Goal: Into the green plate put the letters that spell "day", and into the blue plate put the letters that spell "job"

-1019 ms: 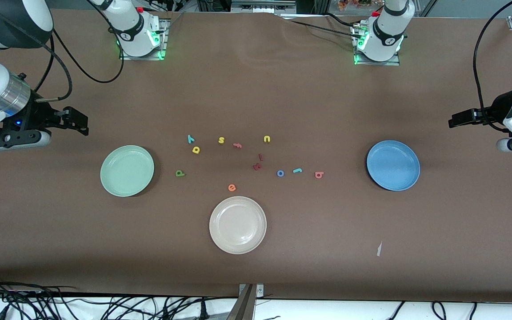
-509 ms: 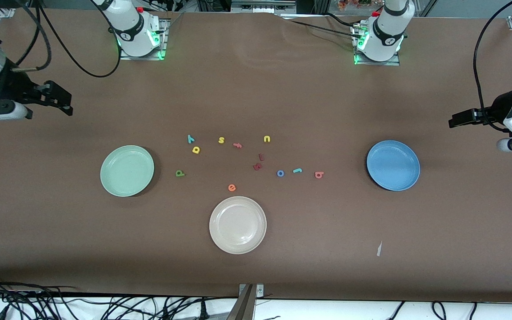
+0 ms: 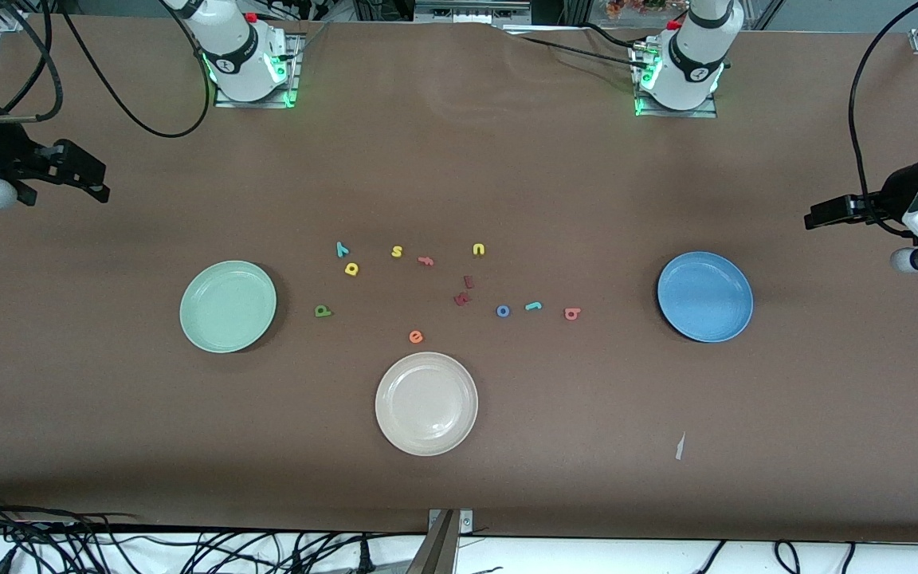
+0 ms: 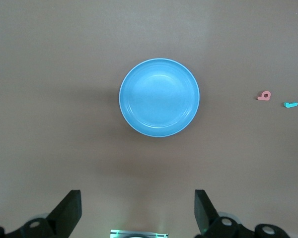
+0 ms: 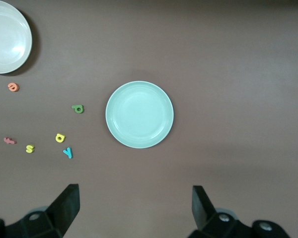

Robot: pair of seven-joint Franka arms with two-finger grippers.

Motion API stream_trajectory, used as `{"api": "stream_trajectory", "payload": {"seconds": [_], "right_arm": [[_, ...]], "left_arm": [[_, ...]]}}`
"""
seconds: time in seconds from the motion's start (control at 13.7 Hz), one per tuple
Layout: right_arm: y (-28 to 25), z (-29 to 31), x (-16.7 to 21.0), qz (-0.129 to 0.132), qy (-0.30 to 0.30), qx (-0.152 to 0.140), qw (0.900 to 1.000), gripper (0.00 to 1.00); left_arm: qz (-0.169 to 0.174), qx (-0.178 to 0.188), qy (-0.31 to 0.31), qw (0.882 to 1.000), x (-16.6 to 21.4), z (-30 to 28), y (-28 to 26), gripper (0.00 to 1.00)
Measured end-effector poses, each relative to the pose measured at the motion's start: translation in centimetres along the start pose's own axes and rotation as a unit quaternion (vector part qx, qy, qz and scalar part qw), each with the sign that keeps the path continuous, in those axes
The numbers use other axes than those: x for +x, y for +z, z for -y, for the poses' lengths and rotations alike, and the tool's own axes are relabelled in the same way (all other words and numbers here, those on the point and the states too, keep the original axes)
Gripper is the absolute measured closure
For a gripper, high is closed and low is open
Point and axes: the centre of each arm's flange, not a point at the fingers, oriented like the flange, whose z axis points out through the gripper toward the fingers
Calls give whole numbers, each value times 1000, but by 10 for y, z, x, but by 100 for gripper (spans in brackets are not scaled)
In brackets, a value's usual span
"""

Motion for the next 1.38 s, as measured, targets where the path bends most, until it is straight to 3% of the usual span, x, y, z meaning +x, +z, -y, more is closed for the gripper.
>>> {"api": "stream_trajectory", "payload": {"seconds": [1.38], "right_arm": [[3,-5,-6,11,2,0,1000,0]], "left_arm": [[12,1,-1,1000,8,0,13,0]]}}
